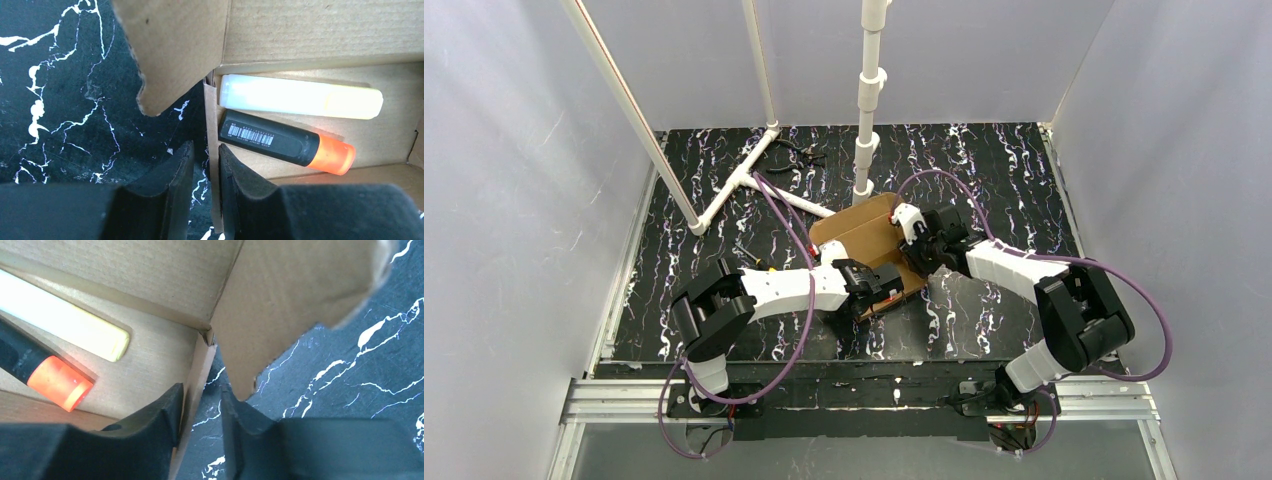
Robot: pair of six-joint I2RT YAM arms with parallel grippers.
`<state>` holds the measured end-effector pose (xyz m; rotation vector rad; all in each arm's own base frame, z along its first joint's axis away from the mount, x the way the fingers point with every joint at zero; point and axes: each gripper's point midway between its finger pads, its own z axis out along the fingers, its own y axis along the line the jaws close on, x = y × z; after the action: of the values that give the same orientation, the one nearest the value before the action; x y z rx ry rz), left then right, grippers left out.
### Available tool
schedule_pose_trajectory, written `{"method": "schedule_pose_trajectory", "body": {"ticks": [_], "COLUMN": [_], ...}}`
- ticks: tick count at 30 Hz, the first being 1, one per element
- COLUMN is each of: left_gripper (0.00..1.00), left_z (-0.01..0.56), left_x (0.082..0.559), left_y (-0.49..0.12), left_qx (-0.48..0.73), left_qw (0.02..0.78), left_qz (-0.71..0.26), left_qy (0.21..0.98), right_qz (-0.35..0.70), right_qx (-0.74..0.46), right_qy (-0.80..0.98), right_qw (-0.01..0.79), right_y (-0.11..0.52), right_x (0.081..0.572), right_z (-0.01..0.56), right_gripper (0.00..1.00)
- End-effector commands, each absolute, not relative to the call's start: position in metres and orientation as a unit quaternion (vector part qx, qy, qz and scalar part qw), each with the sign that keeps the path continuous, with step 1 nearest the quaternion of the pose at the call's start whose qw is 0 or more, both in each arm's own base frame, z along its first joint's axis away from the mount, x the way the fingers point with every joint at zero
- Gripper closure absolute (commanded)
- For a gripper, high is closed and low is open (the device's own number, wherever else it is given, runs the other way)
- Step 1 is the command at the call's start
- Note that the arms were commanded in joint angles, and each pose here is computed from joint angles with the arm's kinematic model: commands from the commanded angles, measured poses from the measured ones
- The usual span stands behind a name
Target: Fold the paper box
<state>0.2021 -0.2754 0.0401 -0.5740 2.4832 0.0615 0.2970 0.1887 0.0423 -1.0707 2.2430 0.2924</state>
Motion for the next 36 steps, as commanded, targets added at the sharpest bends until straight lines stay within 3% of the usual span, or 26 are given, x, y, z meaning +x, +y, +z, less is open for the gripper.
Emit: {"method": "schedule_pose_trajectory", "body": {"ticks": [1,7,10,11,15,18,25,30,36], "left_gripper": [0.77,0.77,0.77,0.76,0.66,0.58,0.47,0.28,0.05], "left_z": [0.055,0.055,0.056,0.058,0.065,0.073,0.091,0.106,0.149], "left_x": [0.205,0.205,0.205,0.205,0.204,0.203,0.197,0.182,0.156], "left_y": [-0.266,-0.268,-0.269,-0.270,-0.269,-0.263,-0.259,-0.279,-0.291], "left_qx": [-0.211,-0.209,-0.205,-0.203,-0.193,-0.186,-0.126,-0.008,0.137], "left_qw": [0.312,0.311,0.312,0.312,0.314,0.320,0.320,0.308,0.347], "left_qz": [0.026,0.020,0.016,0.013,0.004,0.000,-0.022,-0.115,-0.275], "left_qy": [0.926,0.927,0.928,0.928,0.930,0.929,0.939,0.944,0.886], "right_qz": [0.099,0.095,0.092,0.094,0.109,0.137,0.190,0.212,0.244], "right_qx": [-0.399,-0.396,-0.396,-0.398,-0.408,-0.406,-0.428,-0.453,-0.477], "right_qy": [0.847,0.851,0.851,0.851,0.841,0.836,0.810,0.789,0.757], "right_qw": [0.336,0.333,0.333,0.331,0.338,0.343,0.354,0.357,0.373], "right_y": [0.196,0.196,0.195,0.196,0.199,0.198,0.196,0.190,0.179], "right_x": [0.309,0.308,0.309,0.308,0.304,0.302,0.292,0.285,0.275], "right_z": [0.045,0.040,0.039,0.039,0.049,0.060,0.086,0.103,0.126], "right_gripper": [0.66,0.96,0.97,0.95,0.64,0.50,0.31,0.21,0.13]}}
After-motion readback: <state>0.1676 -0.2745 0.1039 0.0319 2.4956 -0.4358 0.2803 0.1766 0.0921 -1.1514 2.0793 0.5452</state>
